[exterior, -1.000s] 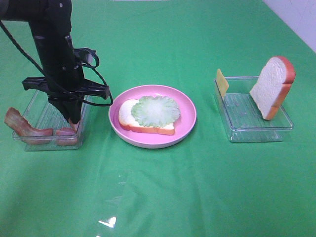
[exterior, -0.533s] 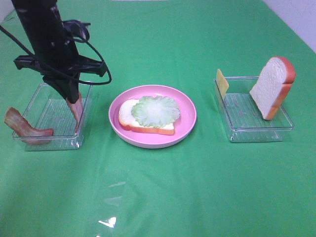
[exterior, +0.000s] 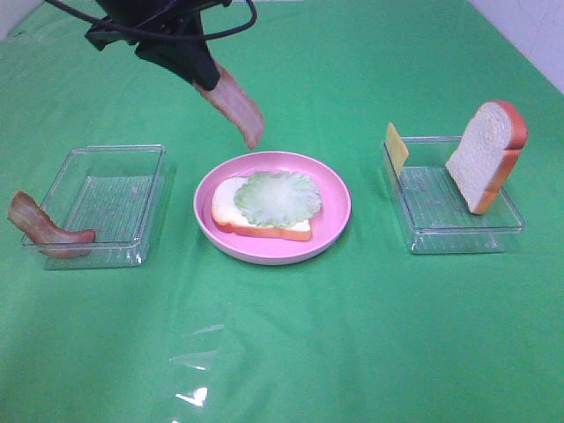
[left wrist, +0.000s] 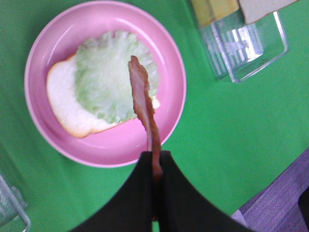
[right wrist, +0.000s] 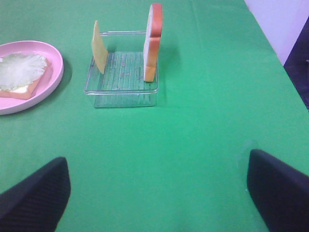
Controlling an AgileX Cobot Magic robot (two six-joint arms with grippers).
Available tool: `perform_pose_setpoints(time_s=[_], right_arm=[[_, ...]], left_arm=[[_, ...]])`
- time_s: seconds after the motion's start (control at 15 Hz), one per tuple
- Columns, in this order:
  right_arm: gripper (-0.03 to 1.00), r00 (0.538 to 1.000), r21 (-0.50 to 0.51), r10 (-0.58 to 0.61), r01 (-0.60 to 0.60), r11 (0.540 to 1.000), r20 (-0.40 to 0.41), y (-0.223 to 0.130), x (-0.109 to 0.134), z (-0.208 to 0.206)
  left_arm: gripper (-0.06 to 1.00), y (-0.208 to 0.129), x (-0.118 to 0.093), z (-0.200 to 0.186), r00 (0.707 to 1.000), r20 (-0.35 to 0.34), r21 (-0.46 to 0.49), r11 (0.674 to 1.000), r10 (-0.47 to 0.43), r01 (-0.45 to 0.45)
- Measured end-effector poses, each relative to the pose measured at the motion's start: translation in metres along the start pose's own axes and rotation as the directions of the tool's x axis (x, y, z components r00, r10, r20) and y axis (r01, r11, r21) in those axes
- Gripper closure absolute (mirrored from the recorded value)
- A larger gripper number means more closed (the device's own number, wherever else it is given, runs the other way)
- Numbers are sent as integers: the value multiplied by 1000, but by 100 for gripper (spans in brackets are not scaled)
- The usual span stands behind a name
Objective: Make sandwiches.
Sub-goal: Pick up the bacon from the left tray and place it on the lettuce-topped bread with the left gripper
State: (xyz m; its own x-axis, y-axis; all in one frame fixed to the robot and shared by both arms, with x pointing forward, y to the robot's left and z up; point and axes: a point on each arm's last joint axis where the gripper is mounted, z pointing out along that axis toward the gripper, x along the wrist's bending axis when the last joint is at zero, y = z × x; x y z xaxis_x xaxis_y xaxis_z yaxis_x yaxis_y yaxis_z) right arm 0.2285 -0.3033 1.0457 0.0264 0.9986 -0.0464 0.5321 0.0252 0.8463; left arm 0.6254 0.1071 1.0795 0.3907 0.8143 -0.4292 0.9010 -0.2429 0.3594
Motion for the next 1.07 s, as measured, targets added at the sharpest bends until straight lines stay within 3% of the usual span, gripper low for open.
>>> perform_pose_setpoints(time_s=[0.2,0.47,0.8,1.07], right_arm=[[1,1000,0,0,0,1000,0,0,0,0],[1,1000,0,0,0,1000,0,0,0,0],[1,1000,0,0,0,1000,0,0,0,0],[1,1000,0,0,0,1000,0,0,0,0]], left_arm=[[94,8,-22,4,994,69,-54,996,80,-76],[94,14,-44,48,976,133,-17,985,175,-174],[94,14,-46,121,968,168,73,977,186,-201],[94,10,-39,139,968,168,106,973,184,-203]])
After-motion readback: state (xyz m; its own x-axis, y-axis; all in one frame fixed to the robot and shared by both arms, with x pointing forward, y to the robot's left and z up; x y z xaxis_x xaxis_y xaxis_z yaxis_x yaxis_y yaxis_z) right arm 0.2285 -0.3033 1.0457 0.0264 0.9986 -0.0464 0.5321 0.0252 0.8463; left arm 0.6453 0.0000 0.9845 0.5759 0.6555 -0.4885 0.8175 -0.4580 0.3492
